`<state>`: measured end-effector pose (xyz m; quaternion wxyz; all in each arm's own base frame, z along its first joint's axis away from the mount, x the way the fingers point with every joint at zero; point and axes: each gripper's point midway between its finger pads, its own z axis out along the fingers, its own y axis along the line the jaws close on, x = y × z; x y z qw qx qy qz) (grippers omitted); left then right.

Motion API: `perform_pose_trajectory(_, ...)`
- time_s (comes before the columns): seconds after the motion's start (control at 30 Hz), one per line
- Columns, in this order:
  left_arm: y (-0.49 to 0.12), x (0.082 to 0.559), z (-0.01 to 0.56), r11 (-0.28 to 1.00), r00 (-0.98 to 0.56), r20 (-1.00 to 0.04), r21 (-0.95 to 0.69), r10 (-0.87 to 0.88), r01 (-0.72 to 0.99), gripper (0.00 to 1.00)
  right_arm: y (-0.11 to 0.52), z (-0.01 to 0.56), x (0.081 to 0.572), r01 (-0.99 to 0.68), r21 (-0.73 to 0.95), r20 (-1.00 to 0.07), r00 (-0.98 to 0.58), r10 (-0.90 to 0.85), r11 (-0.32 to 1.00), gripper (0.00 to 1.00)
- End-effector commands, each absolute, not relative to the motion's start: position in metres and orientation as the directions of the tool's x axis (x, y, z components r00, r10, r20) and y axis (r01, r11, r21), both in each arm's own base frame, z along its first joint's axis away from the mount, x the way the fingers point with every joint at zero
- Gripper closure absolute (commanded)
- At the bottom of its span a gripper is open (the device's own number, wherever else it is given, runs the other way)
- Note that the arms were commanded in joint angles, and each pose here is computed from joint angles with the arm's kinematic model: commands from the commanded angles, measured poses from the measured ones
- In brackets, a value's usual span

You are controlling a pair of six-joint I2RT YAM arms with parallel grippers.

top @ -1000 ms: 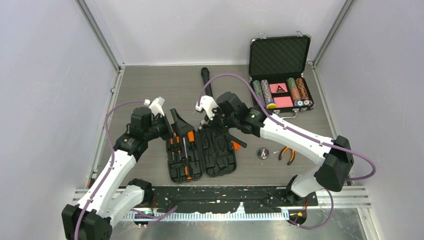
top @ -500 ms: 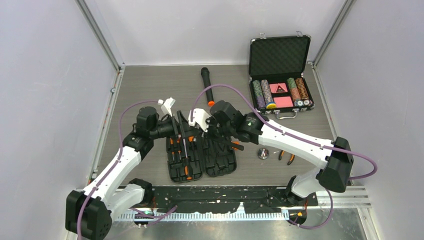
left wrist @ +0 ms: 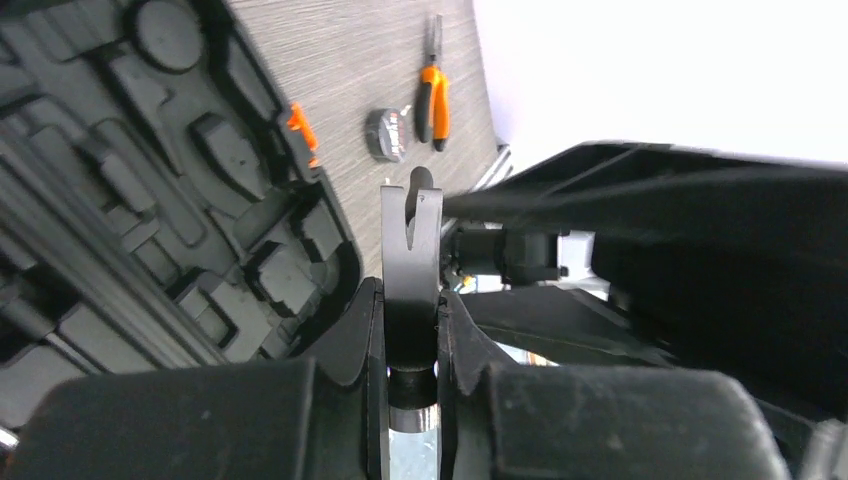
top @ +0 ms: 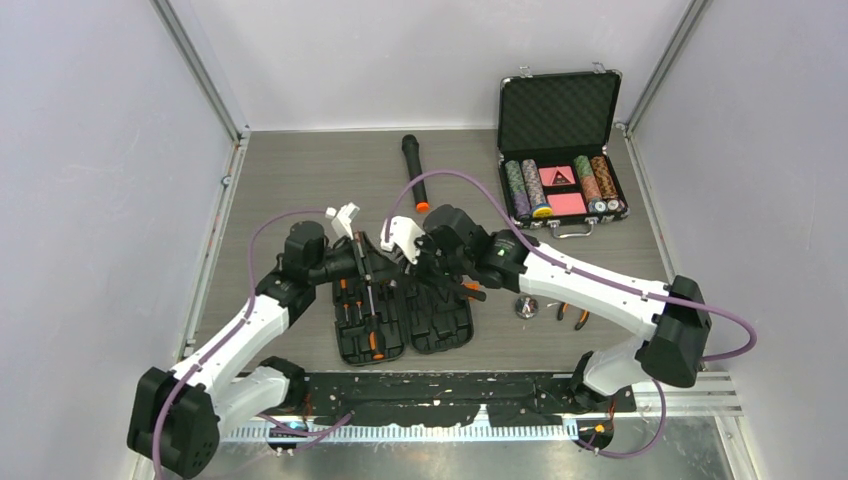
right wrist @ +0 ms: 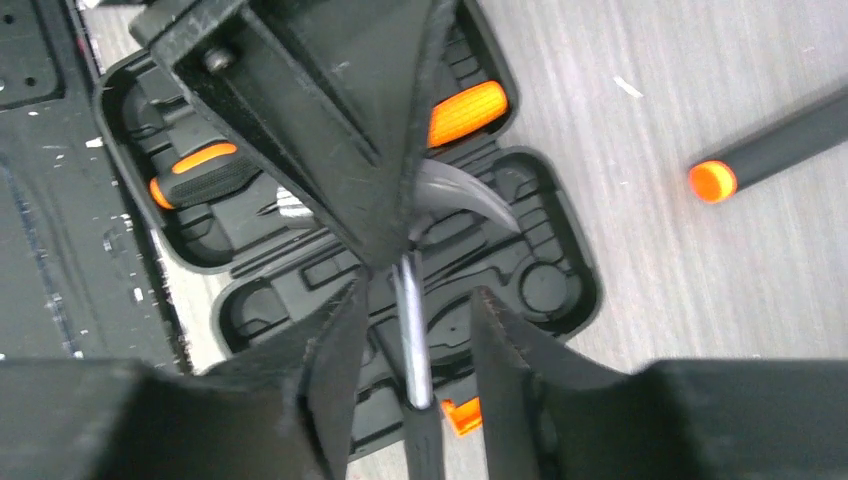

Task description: Pack the tool kit

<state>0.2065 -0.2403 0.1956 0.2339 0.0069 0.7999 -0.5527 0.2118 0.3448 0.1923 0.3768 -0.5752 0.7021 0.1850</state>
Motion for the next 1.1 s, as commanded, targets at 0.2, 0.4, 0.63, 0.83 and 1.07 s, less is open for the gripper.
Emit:
perform_pose_trajectory(0.2,-0.225,0.222,0.201,0.435,-0.714,-0.423,-0.882,-0.557,0.183,1.00,0.299,0.287,0.255,-0.634,0.131,-0.958,-0.279,-0.068,0.762,0.19)
perform_pose_trajectory(0.4,-0.195,0.222,0.198,0.428,-0.548,-0.394,-0.901,-0.738,0.071,1.00,0.241,0.254,0.261,-0.292,0.354,-0.889,-0.401,0.222,0.889,0.17)
perform_pose_trajectory(0.63,-0.184,0.212,0.200,0.422,-0.474,-0.402,-0.904,-0.784,0.068,1.00,0.241,0.223,0.250,-0.165,0.594,-0.729,-0.525,0.440,0.787,0.16)
perform_pose_trajectory(0.83,-0.194,0.213,0.202,0.436,-0.488,-0.422,-0.895,-0.764,0.091,1.00,0.274,0.215,0.240,-0.107,0.812,-0.506,-0.620,0.600,0.573,0.16)
perform_pose_trajectory(1.07,-0.205,0.218,0.204,0.479,-0.498,-0.485,-0.865,-0.719,0.150,1.00,0.309,0.214,0.238,-0.036,0.901,-0.325,-0.719,0.615,0.433,0.15)
